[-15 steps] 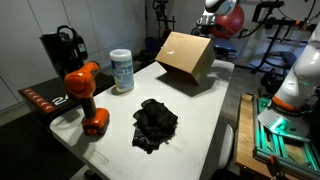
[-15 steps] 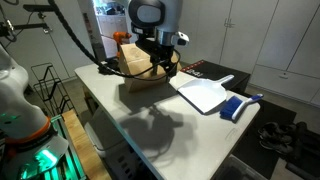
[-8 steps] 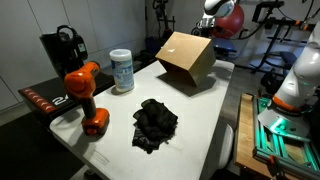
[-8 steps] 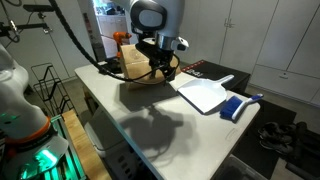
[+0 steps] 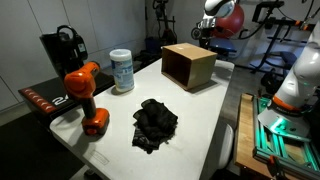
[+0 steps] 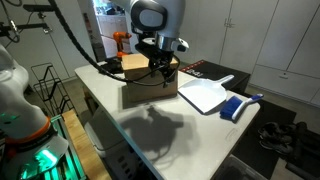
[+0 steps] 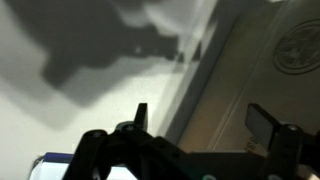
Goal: Place the brown box upright.
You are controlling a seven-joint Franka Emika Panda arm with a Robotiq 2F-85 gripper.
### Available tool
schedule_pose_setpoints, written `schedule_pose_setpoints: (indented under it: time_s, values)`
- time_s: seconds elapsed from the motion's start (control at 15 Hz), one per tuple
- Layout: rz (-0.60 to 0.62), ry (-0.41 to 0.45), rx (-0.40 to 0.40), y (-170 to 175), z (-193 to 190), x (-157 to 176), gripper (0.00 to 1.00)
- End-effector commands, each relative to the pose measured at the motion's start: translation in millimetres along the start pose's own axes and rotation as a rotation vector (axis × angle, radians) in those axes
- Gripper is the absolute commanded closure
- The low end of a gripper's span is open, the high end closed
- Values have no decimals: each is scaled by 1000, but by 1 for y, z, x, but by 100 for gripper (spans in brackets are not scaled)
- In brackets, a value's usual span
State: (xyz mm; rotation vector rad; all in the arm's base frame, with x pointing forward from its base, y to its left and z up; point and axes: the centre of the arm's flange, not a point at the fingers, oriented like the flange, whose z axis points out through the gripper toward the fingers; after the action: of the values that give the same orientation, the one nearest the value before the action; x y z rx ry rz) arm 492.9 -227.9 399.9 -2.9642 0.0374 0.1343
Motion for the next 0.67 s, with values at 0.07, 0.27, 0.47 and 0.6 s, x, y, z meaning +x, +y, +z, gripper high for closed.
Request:
schedule_pose_setpoints:
  time_s: [0.07,0.27,0.47,0.6]
  values:
    - [3,-27,-3,1,2,-3,0]
    - [4,-25,3,-2,-5,-5,0]
    - [-23,-11,6,-24,-38,-15,0]
    - [-60,-27,-6,-47,-71,-22,0]
